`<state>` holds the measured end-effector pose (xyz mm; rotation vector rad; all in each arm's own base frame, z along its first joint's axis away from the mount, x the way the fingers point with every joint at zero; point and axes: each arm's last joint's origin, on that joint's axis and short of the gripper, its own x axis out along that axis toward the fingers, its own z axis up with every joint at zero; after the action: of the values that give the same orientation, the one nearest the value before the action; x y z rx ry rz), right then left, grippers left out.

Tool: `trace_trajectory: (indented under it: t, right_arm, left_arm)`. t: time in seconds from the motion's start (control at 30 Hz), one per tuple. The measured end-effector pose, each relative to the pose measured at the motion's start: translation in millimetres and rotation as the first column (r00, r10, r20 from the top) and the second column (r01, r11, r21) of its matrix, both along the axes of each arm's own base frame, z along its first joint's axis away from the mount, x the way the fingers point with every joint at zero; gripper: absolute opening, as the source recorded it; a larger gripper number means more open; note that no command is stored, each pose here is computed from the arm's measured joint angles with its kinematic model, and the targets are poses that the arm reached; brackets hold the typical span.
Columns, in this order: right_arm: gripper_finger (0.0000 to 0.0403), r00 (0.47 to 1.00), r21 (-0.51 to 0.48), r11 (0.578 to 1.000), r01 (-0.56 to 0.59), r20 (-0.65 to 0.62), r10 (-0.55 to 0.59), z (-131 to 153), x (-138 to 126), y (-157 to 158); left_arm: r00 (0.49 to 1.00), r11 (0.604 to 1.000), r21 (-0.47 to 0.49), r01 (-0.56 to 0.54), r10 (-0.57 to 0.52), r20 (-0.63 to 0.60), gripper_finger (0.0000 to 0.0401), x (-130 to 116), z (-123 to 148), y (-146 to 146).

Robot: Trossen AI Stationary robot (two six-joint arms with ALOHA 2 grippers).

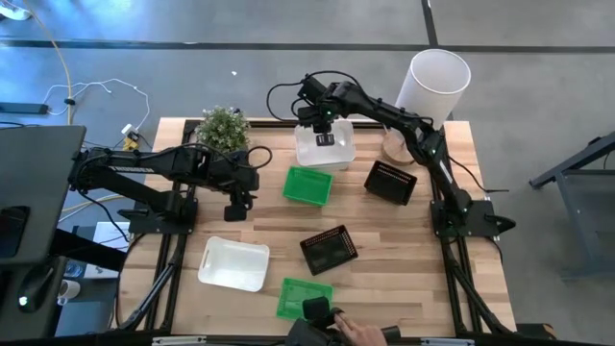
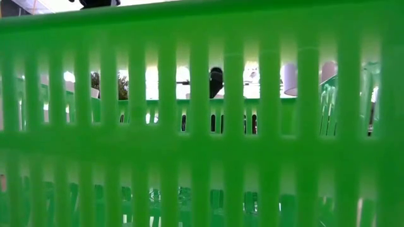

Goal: Stack baskets by color
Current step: Stack the bottom right white bin on top of the top white bin

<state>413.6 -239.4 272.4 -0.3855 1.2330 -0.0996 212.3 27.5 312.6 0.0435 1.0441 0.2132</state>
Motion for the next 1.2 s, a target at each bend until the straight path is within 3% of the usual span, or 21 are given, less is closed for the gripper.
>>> trace_trajectory:
  t: [0.2, 0.53, 0.77, 1.2]
  right_arm:
    - [0.0099, 0.999, -0.027, 0.999, 0.028, 0.028, -0.027, 8, -2, -2]
    - [0.0006, 0.996, 0.009, 0.997, 0.078, 0.053, -0.078, 5, -8, -16]
    - [0.0010, 0.995, 0.031, 0.995, 0.095, 0.008, -0.096, -12, -8, -24]
    - [0.0000, 0.995, 0.041, 0.995, 0.096, 0.021, -0.097, -8, -11, -26]
  left_arm:
    - [1.000, 1.000, -0.001, 0.000, 0.000, -0.008, 0.0136, -1, 0, 0]
    - [1.000, 1.000, 0.004, 0.007, -0.007, -0.009, 0.0136, -1, 0, 0]
    - [1.000, 1.000, 0.010, 0.014, -0.014, -0.011, 0.0136, -1, 0, 0]
    - [1.000, 1.000, 0.015, 0.021, -0.020, -0.014, 0.0136, -1, 0, 0]
